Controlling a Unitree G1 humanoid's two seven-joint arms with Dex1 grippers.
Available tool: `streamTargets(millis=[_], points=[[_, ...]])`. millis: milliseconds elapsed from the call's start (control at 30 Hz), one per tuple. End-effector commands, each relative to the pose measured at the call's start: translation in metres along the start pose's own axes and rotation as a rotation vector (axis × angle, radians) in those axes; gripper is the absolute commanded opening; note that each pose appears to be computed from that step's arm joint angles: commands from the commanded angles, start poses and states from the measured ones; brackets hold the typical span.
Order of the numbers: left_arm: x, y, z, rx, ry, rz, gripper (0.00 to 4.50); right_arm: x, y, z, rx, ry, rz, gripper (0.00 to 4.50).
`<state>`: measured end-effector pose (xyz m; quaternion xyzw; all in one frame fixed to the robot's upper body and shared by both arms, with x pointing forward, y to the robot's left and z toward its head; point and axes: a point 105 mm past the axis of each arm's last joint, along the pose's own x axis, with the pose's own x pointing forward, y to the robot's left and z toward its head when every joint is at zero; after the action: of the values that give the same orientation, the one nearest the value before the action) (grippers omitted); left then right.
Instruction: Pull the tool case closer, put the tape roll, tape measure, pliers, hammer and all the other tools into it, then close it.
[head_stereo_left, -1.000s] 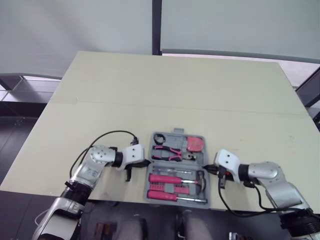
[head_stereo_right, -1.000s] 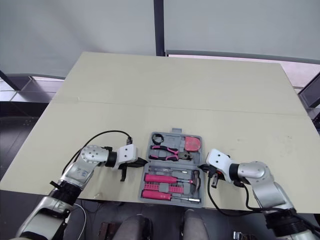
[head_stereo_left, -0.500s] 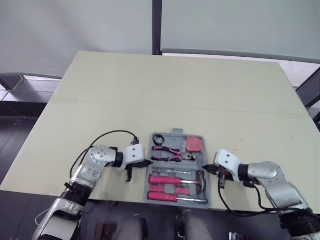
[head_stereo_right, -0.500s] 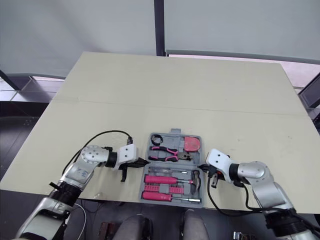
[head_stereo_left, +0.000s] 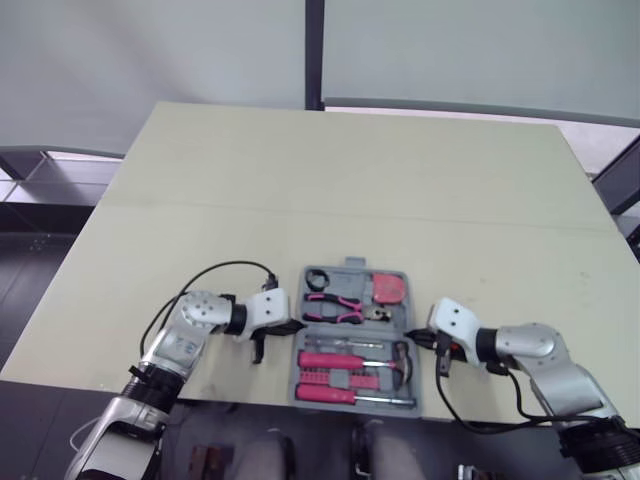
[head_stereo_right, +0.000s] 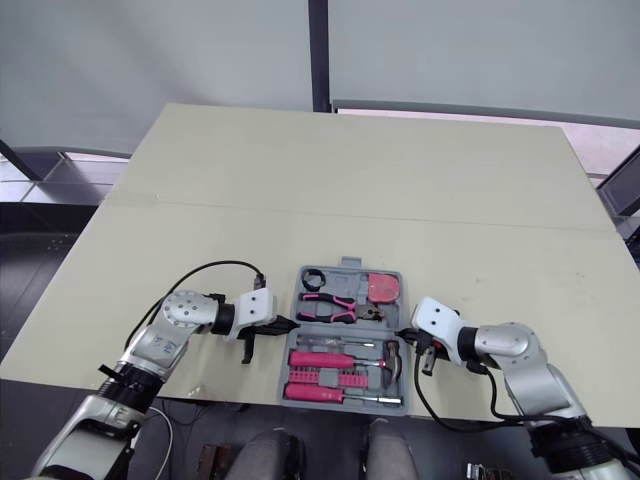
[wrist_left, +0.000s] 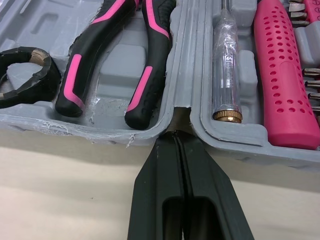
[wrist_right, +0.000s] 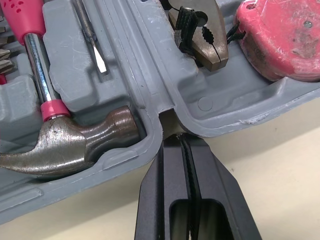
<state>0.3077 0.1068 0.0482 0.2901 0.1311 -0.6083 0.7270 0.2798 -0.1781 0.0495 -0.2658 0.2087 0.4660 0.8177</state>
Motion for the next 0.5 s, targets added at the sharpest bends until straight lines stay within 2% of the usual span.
streamTargets(millis=[33,267,367,433,500], points=[[0.005,-0.003,0.012,0.034,-0.049,-0.016,0.04,0.001,0.000,0.013,-0.033,-0.046,-0.005,0.06],[-0.016,0.009,-0.001,0.053,0.015,0.048,0.04,-0.012,-0.013,0.001,-0.084,0.049,-0.072,0.06],[-0.036,0.006,-0.002,0.151,0.044,0.037,0.04,-0.025,-0.016,-0.004,-0.182,0.113,-0.090,0.06],[-0.046,0.002,0.009,0.170,0.000,0.021,0.04,-0.033,-0.018,-0.001,-0.207,0.120,-0.112,0.06],[-0.055,-0.011,0.028,0.137,-0.116,-0.032,0.04,-0.042,-0.017,0.005,-0.142,0.082,-0.129,0.06]])
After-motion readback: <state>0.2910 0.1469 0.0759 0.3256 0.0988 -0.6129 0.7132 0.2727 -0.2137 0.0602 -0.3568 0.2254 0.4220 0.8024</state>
